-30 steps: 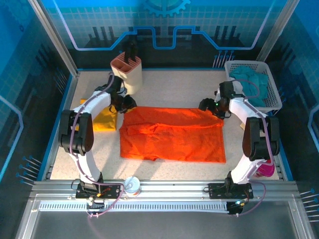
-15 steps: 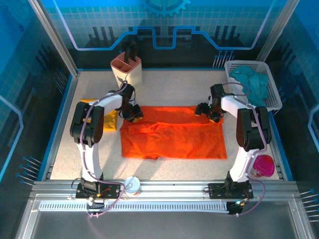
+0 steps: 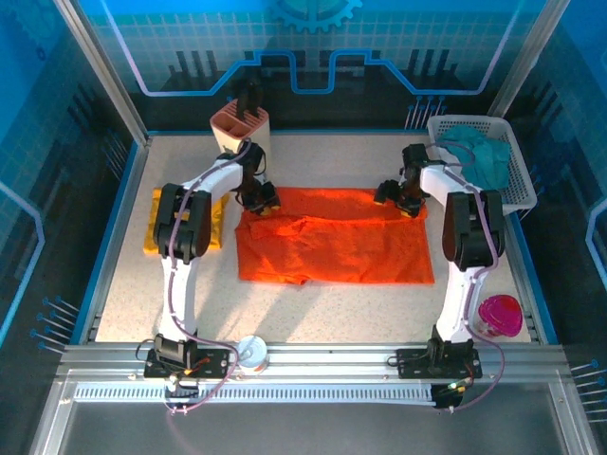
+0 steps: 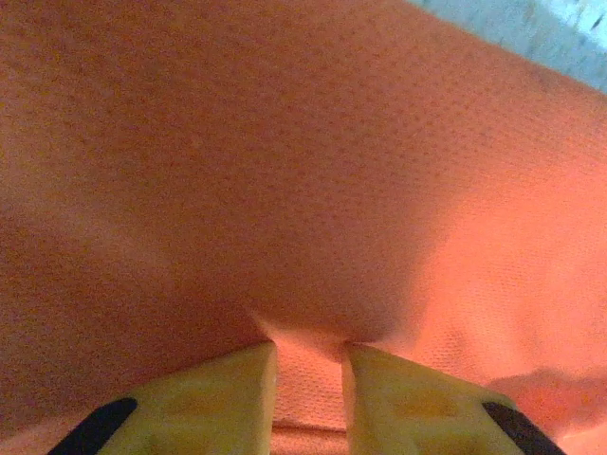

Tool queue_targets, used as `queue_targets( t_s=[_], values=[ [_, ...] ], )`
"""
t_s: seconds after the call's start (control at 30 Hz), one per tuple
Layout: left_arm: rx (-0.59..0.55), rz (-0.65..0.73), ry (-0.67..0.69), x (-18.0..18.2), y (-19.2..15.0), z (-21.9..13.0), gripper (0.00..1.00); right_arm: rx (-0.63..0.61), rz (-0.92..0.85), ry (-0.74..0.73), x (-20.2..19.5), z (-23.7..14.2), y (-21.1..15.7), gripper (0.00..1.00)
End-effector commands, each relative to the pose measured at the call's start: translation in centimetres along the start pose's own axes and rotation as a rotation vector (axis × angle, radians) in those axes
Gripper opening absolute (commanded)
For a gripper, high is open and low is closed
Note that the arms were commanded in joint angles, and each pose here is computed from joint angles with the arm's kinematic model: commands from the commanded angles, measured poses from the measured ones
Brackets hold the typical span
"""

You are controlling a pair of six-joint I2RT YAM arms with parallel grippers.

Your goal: Fold and stack the t-shirts

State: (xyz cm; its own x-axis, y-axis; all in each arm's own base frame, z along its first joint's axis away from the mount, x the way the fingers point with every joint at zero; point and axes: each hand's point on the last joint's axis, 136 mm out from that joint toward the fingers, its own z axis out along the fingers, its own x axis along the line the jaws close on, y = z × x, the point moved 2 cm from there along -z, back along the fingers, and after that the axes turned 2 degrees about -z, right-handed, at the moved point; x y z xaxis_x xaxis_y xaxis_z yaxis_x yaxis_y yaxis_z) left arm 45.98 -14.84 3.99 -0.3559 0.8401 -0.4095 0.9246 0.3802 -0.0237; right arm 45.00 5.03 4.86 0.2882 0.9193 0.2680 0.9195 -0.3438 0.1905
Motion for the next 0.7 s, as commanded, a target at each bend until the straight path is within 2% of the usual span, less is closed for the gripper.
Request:
queue_targets(
  t_s=[0.0, 0.13, 0.37, 0.53, 0.67],
  values=[
    [0.025, 0.026, 0.029, 0.0, 0.3, 0.3, 0.26, 0.026, -0.019, -0.028, -0.5, 0.4, 0.8, 0.80],
    [-0.001, 0.048, 0.006, -1.1, 0.6, -1.2, 0.26, 0.001, -0.054, 0.017, 0.8, -1.1, 1.4, 0.84],
    [-0.101, 0.117, -0.073, -3.5, -0.7, -8.0, 0.40, -0.135, -0.113, 0.092, 2.8, -7.3, 0.6, 0.99],
    [-0.150, 0.146, -0.166, -4.9, -3.9, -12.5, 0.46, -0.195, -0.125, 0.142, 3.4, -10.6, -1.1, 1.00],
    [-0.169, 0.146, -0.179, -3.7, -6.9, -13.9, 0.48, -0.186, -0.117, 0.178, 3.1, -11.2, -3.0, 1.00]
  ],
)
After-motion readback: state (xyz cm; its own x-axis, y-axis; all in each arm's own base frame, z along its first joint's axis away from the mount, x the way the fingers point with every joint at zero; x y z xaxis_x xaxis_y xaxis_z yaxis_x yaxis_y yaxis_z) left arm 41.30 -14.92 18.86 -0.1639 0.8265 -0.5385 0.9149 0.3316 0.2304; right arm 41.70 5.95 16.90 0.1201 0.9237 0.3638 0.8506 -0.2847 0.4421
